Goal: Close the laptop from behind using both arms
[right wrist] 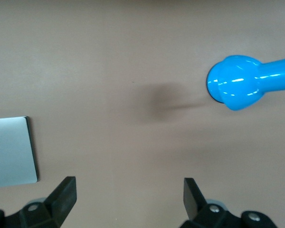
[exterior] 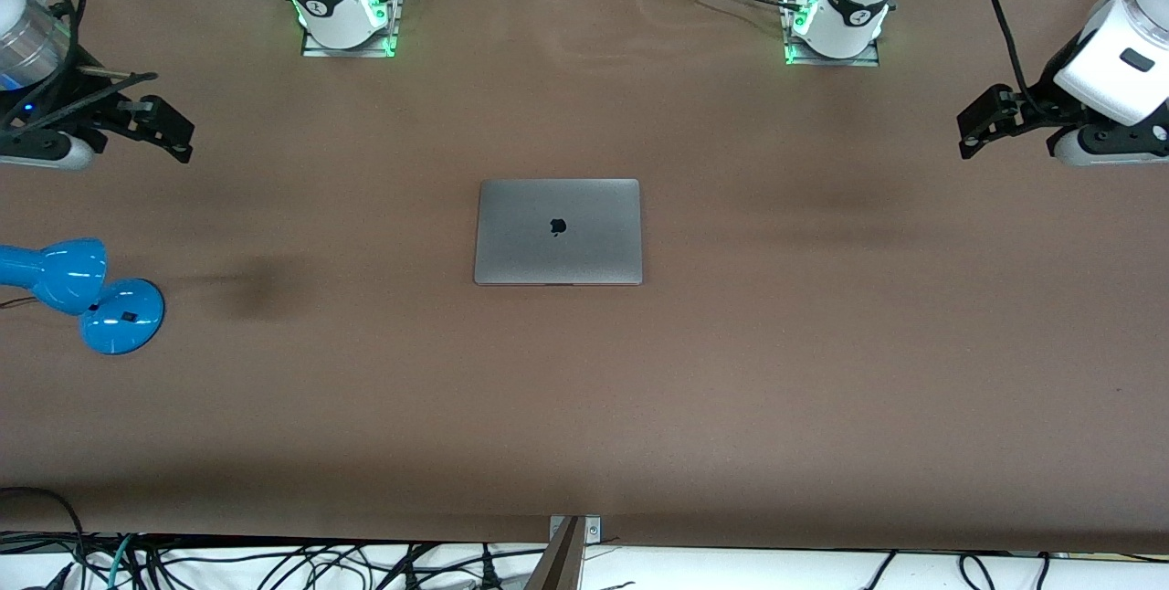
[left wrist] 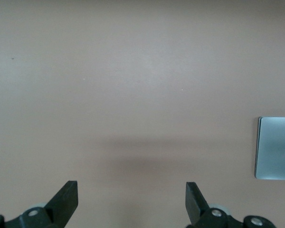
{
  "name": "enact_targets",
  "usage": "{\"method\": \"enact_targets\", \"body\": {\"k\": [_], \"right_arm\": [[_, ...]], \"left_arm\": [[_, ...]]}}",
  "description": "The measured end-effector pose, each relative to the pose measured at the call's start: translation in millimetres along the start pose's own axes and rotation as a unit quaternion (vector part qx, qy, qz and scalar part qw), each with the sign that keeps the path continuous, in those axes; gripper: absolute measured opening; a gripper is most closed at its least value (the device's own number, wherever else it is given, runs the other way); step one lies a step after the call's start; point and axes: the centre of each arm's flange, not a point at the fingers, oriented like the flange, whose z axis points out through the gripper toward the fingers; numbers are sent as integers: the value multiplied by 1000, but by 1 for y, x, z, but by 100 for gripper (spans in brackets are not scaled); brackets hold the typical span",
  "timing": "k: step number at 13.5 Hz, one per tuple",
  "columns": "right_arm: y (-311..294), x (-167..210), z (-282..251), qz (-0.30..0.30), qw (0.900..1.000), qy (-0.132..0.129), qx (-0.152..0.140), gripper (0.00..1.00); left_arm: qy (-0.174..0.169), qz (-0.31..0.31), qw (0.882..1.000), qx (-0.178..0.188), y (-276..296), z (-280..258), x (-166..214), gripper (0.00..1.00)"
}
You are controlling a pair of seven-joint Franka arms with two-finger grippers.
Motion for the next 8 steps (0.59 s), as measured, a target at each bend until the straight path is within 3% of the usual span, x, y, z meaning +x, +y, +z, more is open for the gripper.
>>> {"method": "enact_targets", "body": {"k": [4,6,8], "right_arm": [[-5,-2,7,8,999,-19,50,100],[-4,-3,14,10,998,-29,57,100],[-3,-3,20,12,998,-36,57,100]], "left_arm": [[-5,0,1000,-13,12,2,-2,100],[-8,-17,999,-45,-3,5,2,100],[-2,-24,998,-53,-8,13,7,100]]}}
